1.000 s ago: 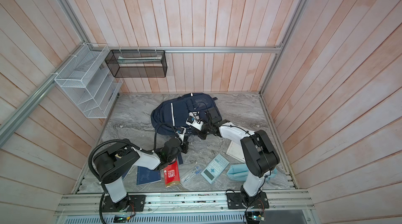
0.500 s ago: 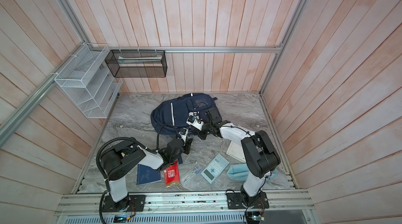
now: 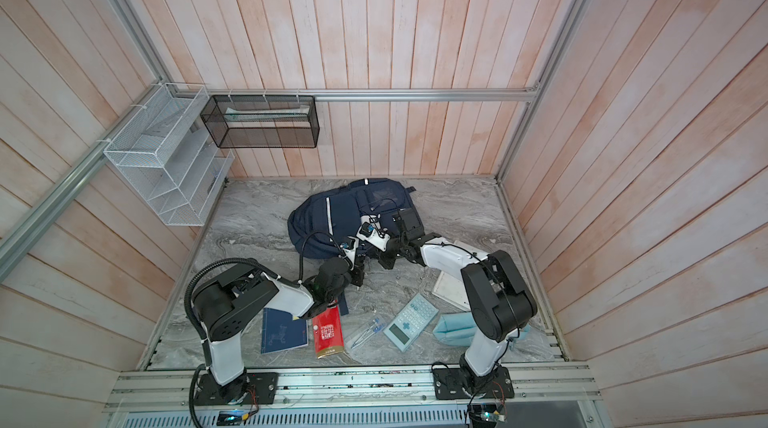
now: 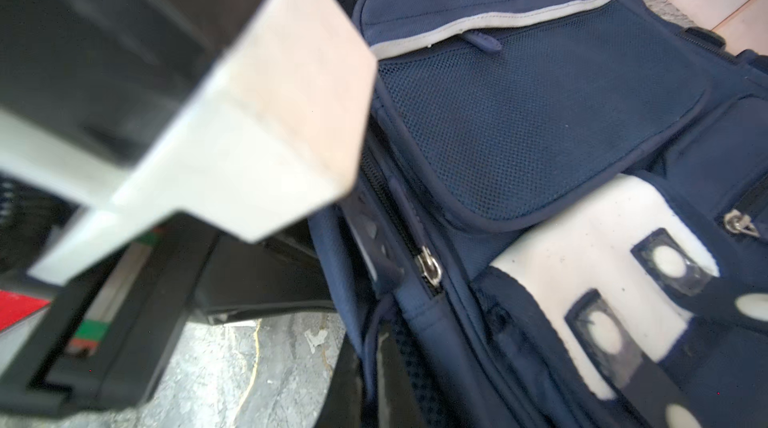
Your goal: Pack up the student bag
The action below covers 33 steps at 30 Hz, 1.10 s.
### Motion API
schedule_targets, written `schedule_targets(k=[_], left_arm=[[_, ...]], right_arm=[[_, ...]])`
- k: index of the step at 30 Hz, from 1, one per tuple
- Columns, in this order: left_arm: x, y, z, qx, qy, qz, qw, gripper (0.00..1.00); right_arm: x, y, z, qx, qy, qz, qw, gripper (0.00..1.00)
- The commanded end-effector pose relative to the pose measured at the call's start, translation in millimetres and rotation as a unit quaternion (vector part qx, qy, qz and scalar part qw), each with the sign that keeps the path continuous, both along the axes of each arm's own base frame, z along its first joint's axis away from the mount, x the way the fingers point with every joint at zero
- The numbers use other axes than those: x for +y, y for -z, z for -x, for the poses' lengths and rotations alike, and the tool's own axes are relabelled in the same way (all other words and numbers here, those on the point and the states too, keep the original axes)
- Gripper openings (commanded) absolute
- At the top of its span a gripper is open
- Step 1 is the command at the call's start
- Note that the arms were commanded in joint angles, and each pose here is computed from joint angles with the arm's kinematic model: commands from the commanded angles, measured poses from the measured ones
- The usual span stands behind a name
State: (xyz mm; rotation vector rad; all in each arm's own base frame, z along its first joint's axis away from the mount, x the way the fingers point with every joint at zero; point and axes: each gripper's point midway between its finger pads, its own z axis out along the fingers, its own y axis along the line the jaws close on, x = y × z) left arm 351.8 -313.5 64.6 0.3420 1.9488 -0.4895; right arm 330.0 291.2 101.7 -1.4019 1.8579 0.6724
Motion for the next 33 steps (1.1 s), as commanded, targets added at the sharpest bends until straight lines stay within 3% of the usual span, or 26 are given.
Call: schedule_targets(k=[1,8,13,17,19,23,25,27,29,30,33], left_arm=[[24.5,-7.2,-0.6,0.013,-0.030,0.011,0.999,0.00],[44.0,-10.6,15.4,0.068,-0.026,0.027,0.997,0.00],[64.8,-14.2,18.6,0.077,-0.041,0.026,0.996,0.00],[84.1,-27.5,18.1,0.087,-0.038,0.050,0.994,0.00],[91.6,-33.5,17.1,0.091,-0.034,0.060,0.994,0.00],[83.5,-44.6,23.3,0.090,0.007,0.061,0.994,0.00],[69.4,-45.5,26.9,0.098,0.033,0.065,0.992,0.00],[55.5,-47.7,31.7,0.100,0.051,0.066,0.991,0.00],[47.5,-50.2,33.9,0.100,0.061,0.065,0.991,0.00],[43.9,-53.2,33.8,0.100,0.065,0.070,0.990,0.00],[36.0,-56.3,35.9,0.106,0.084,0.082,0.987,0.00]], right_arm=[[-1.5,-15.6,-3.1,-0.024,0.007,-0.002,1.000,0.00],[-16.4,2.3,-7.9,-0.033,0.042,0.035,0.998,0.00],[-15.4,-3.6,-4.2,-0.035,0.040,0.015,0.998,0.00],[-30.8,7.1,-13.4,-0.044,0.062,0.050,0.996,0.00],[-43.9,12.8,-21.5,-0.062,0.084,0.073,0.992,0.00],[-88.3,6.4,-53.8,-0.132,0.180,0.109,0.969,0.00],[-88.8,-2.9,-53.6,-0.152,0.176,0.104,0.967,0.15],[-73.3,-14.5,-40.7,-0.157,0.150,0.087,0.972,0.49],[-53.1,-29.2,-23.0,-0.173,0.124,0.051,0.976,0.71],[-39.7,-35.2,-8.9,-0.180,0.097,0.027,0.979,0.91],[-3.0,-44.6,24.3,-0.203,0.014,-0.015,0.979,0.91]])
